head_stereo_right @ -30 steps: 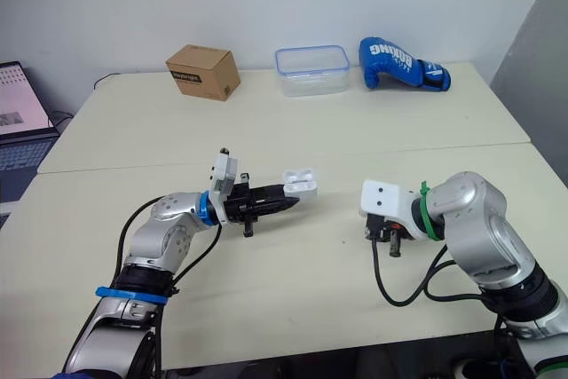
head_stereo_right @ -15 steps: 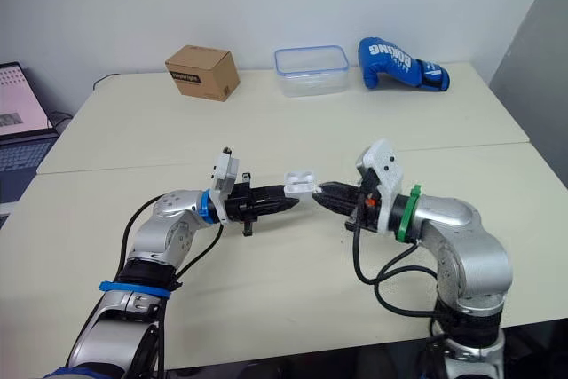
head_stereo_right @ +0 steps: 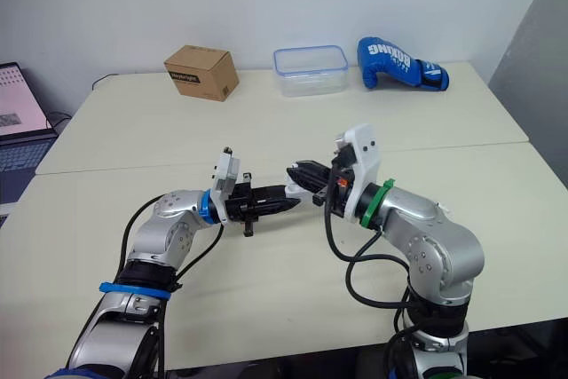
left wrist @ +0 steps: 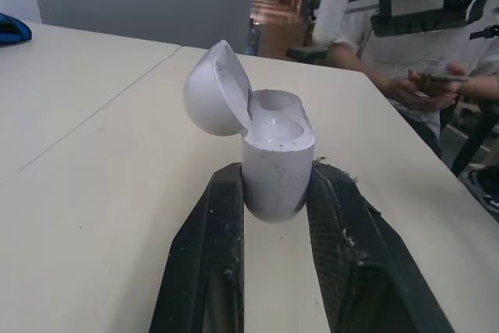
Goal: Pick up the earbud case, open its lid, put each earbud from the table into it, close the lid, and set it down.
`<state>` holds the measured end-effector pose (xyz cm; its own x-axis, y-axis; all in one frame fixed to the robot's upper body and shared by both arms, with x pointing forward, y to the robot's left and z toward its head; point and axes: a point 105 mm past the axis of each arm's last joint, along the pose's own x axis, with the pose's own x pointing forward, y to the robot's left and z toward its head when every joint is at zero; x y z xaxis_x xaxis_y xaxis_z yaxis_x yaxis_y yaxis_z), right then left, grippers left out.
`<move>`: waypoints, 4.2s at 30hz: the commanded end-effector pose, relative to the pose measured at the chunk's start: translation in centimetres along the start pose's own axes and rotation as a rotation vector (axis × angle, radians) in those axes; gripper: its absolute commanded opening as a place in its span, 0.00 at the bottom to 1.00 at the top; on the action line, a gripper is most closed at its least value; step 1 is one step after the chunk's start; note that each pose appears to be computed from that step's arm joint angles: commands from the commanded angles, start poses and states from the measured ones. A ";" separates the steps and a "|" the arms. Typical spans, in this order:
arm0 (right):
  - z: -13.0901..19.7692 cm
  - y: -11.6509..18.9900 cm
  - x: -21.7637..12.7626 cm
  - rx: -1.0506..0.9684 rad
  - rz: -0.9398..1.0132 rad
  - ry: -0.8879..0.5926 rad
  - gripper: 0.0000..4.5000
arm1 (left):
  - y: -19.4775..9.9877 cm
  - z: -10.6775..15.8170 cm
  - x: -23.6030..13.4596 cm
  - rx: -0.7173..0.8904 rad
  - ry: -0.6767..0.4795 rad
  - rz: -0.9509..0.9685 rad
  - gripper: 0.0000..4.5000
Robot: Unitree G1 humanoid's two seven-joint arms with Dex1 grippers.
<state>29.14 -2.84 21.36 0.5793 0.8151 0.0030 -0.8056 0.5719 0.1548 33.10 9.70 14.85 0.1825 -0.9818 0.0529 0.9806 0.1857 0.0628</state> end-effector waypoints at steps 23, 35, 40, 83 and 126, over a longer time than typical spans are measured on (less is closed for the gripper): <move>-0.1 0.7 1.0 -0.059 -0.085 0.003 0.09 | 0.0 3.6 1.3 0.036 -0.113 0.031 0.18; -1.1 0.5 0.8 -0.033 -0.129 0.056 0.09 | 0.5 5.1 1.5 0.026 -0.175 0.078 0.18; -0.8 0.4 0.7 -0.057 -0.133 0.047 0.38 | 0.4 5.0 1.5 0.032 -0.168 0.066 0.18; -0.1 -12.4 -10.6 -0.456 -0.089 0.677 0.62 | -1.8 3.6 -1.6 0.023 -0.173 -0.048 0.18; -5.5 -20.6 -15.5 -0.405 -0.275 0.990 0.42 | -3.5 2.9 -2.0 -0.021 -0.173 -0.029 0.18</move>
<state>35.82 -26.73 12.28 0.5194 0.2710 -0.8104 -0.7585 0.5831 -0.2911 29.41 11.34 16.32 0.1620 -0.9661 0.2012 0.9862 0.1654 0.0002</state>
